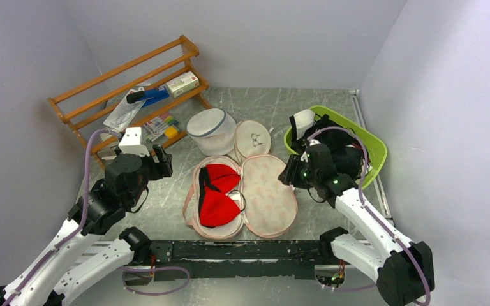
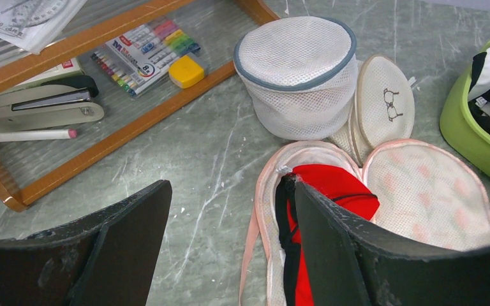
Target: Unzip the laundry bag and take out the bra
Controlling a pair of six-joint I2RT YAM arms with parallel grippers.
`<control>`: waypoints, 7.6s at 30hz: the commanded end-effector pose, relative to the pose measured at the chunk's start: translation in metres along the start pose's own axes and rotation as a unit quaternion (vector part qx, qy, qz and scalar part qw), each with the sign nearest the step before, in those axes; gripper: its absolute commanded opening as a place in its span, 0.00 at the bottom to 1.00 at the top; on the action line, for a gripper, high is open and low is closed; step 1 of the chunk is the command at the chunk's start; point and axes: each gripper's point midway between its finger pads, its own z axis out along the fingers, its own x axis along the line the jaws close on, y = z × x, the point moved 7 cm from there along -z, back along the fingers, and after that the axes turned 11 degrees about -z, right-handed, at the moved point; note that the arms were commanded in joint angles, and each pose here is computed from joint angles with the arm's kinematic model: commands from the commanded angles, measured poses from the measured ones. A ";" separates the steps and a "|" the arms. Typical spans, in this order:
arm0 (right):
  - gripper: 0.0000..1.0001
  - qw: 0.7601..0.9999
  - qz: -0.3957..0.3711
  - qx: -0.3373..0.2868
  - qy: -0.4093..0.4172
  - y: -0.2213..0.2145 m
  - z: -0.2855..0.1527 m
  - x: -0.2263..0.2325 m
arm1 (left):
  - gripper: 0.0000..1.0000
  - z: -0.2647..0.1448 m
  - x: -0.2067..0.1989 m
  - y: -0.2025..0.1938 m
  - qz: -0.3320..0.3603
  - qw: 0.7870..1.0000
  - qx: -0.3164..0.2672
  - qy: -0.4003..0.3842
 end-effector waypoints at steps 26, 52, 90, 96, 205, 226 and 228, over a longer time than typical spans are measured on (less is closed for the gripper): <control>0.65 0.964 -0.117 0.081 0.226 0.019 0.089 0.118 | 0.82 0.006 -0.003 -0.002 0.001 1.000 0.000 -0.006; 0.35 0.951 -0.050 0.115 0.281 0.009 0.142 0.109 | 0.82 0.009 -0.005 -0.004 0.007 1.000 0.007 -0.006; 0.00 0.918 -0.070 -0.213 0.328 0.121 -0.106 0.145 | 0.82 0.006 -0.005 -0.003 0.003 1.000 0.004 -0.014; 0.00 0.921 -0.015 -0.300 0.247 0.127 -0.143 0.121 | 0.82 0.005 -0.005 -0.002 0.002 1.000 0.003 -0.016; 0.89 0.959 0.128 -0.236 0.089 0.120 -0.083 -0.027 | 0.85 -0.002 -0.027 -0.006 0.006 0.991 0.027 -0.130; 0.98 0.984 0.063 0.106 -0.130 -0.030 0.005 -0.019 | 0.85 -0.020 -0.047 -0.026 0.038 0.983 0.060 -0.170; 0.99 0.981 0.059 0.114 -0.143 -0.034 0.009 -0.020 | 0.85 -0.018 -0.047 -0.025 0.040 0.984 0.059 -0.165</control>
